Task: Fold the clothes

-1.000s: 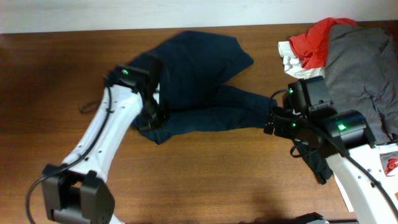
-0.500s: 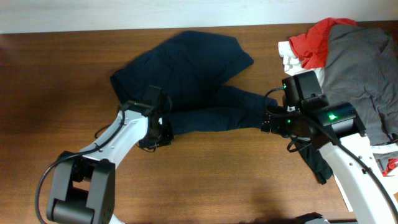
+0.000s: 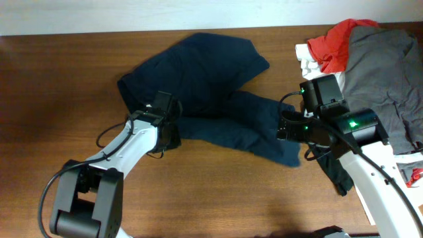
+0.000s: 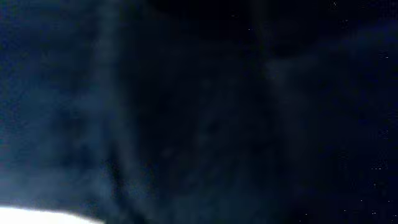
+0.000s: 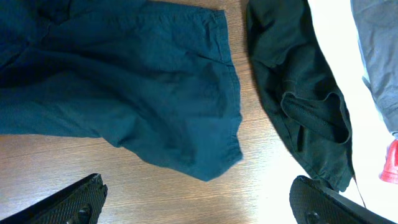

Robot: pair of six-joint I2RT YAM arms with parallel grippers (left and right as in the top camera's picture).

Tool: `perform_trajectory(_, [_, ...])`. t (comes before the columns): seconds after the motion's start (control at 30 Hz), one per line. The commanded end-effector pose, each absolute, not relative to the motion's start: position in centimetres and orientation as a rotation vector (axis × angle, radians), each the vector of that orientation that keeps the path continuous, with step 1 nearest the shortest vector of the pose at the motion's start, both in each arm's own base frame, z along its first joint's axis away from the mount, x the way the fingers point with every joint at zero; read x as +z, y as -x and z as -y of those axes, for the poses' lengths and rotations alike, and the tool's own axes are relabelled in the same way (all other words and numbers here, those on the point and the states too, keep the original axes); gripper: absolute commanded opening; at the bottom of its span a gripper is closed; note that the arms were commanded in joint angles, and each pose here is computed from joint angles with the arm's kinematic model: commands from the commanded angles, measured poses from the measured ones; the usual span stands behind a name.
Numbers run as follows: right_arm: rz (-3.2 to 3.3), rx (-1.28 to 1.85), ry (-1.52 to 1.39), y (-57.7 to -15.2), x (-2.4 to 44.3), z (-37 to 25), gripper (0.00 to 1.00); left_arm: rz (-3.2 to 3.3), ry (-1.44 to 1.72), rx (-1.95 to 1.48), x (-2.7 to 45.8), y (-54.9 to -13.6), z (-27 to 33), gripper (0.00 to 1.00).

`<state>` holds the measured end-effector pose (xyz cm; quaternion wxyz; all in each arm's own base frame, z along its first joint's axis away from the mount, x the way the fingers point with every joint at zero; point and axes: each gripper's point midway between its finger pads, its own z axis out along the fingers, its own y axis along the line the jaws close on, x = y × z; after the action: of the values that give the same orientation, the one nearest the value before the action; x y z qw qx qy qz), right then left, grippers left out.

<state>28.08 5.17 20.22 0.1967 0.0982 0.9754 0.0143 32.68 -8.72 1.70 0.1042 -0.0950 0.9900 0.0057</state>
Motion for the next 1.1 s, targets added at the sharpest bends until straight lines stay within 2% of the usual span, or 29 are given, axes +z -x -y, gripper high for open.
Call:
perform_trajectory(0.0, [-2.739, 0.046, -0.259, -28.2, 20.0, -5.4, 0.99, -2.881, 0.247, 0.061, 1.7, -33.4, 8.2, 0.37])
perform_trajectory(0.4, [-2.743, 0.05, -0.221, -28.2, 20.0, -5.6, 0.99, -2.79, 0.154, 0.133, 2.4, -35.4, 7.5, 0.38])
perform_trajectory(0.53, [-2.743, 0.049, -0.22, -28.2, 20.0, -5.6, 0.99, -2.719, 0.008, 0.122, 3.1, -37.3, 8.1, 0.33])
perform_trajectory(0.73, [-2.749, 0.052, -0.189, -28.1, 19.9, -5.7, 0.99, -2.675, -0.108, 0.133, 3.4, -38.3, 8.4, 0.34])
perform_trajectory(0.77, [-2.749, 0.052, -0.189, -28.1, 19.9, -5.7, 0.99, -2.673, -0.107, 0.142, 3.2, -38.4, 8.3, 0.39])
perform_trajectory(0.83, [-2.749, 0.052, -0.189, -28.1, 19.9, -5.7, 0.99, -2.686, -0.113, 0.156, 2.4, -38.2, 8.2, 0.39])
perform_trajectory(0.87, [-2.75, 0.052, -0.189, -28.1, 19.9, -5.7, 0.99, -2.693, -0.114, 0.16, 2.1, -38.2, 8.1, 0.37])
perform_trajectory(0.9, [-2.751, 0.055, -0.188, -28.1, 19.9, -5.7, 0.99, -2.703, -0.116, 0.164, 1.6, -38.1, 8.1, 0.3])
perform_trajectory(0.93, [-2.753, 0.059, -0.188, -28.0, 19.9, -5.8, 0.99, -2.716, -0.118, 0.169, 1.1, -38.0, 8.1, 0.2])
perform_trajectory(0.97, [-2.758, 0.065, -0.186, -28.0, 19.9, -5.8, 0.99, -2.725, -0.12, 0.171, 0.9, -37.8, 8.1, 0.02])
perform_trajectory(1.07, [-2.792, 0.076, -0.183, -27.2, 19.6, -5.9, 1.0, -2.727, -0.126, 0.133, 1.4, -37.9, 8.5, 0.0])
